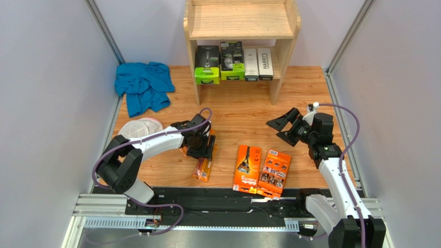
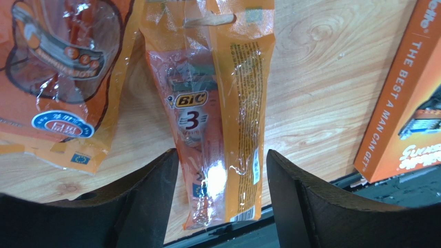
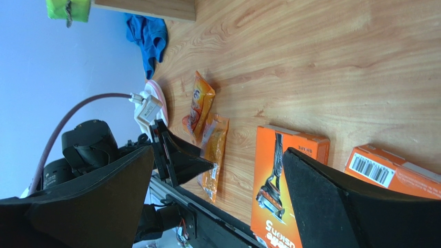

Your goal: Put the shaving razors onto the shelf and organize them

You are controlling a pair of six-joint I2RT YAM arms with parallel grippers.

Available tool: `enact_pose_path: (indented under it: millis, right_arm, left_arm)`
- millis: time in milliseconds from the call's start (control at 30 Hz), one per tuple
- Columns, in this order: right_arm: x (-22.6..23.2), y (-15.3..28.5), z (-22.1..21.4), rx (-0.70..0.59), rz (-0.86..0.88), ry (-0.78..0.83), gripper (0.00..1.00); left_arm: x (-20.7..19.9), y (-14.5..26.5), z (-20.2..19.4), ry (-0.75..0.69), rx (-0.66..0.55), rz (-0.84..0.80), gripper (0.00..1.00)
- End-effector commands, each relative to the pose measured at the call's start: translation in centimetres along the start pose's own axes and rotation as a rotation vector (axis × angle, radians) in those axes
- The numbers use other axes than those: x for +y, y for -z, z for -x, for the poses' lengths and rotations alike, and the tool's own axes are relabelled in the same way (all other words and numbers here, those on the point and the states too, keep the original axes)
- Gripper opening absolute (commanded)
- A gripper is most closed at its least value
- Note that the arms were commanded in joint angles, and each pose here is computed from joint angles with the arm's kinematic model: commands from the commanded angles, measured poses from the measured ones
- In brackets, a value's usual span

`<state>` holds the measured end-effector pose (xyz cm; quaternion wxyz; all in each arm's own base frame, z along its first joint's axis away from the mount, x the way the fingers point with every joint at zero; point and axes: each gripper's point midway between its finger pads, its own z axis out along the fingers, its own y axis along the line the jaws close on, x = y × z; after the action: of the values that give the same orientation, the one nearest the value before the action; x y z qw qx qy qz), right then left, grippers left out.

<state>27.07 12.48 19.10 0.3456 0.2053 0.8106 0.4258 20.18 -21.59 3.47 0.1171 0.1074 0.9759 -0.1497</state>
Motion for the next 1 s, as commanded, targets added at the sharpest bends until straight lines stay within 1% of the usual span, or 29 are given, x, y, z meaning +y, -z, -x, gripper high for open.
enact_pose_path:
  millis: [0, 67, 200, 233, 300, 333, 400, 433, 533, 700, 800, 867, 933, 967]
  right_arm:
    - [-0.7, 0.6, -1.5, 0.032, -0.002, 0.014, 0.99]
    - [-1.0, 0.8, -1.8, 0.036, -0.012, 0.014, 0.99]
    - [-1.0, 1.1, -2.1, 0.041, -0.010, 0.014, 0.99]
    - [-1.0, 1.1, -2.1, 0.041, -0.010, 0.018, 0.99]
    - [-1.2, 1.2, -2.3, 0.047, -0.014, 0.016, 0.99]
    - [-1.2, 1.2, -2.4, 0.048, -0.013, 0.014, 0.99]
    - [-1.3, 1.2, -2.6, 0.055, -0.014, 0.012, 0.99]
    - [-1.4, 1.3, -2.8, 0.058, -0.015, 0.010, 0.99]
    - [-1.4, 1.5, -3.3, 0.074, -0.007, 0.013, 0.98]
    - [-0.7, 2.1, -4.7, 0.095, 0.035, 0.030, 0.98]
    - [0.5, 2.3, -6.7, 0.126, 0.064, 0.059, 0.98]
    - [1.1, 2.3, -7.7, 0.136, 0.076, 0.054, 0.98]
    - [2.2, 2.1, -9.0, 0.141, 0.100, 0.088, 0.98]
    - [2.4, 2.0, -9.6, 0.148, 0.103, 0.078, 0.98]
  left_arm:
    - [0.0, 0.0, 0.6, -0.052, -0.002, 0.065, 0.70]
    - [-0.3, 0.0, 0.6, -0.066, 0.004, 0.080, 0.66]
    - [0.9, -0.4, 0.2, -0.101, 0.036, 0.195, 0.64]
    - [0.5, -0.3, 0.4, -0.118, 0.033, 0.206, 0.63]
    - [0.9, -0.6, 0.1, -0.137, 0.054, 0.256, 0.56]
    - [0.5, -0.6, 0.3, -0.151, 0.048, 0.262, 0.46]
    - [0.5, -0.7, 0.1, -0.159, 0.051, 0.279, 0.36]
    - [0.3, -0.7, 0.3, -0.160, 0.046, 0.274, 0.28]
    - [-0.3, -0.4, 0.5, -0.155, 0.030, 0.252, 0.19]
    - [-1.9, 1.8, 1.9, -0.137, -0.051, 0.182, 0.16]
    - [-3.1, 3.7, 3.0, -0.106, -0.107, 0.135, 0.14]
    - [-4.5, 5.1, 4.1, -0.082, -0.147, 0.091, 0.07]
    - [-5.8, 6.3, 5.1, -0.073, -0.174, 0.047, 0.03]
    - [-6.5, 6.6, 5.2, -0.067, -0.170, 0.020, 0.02]
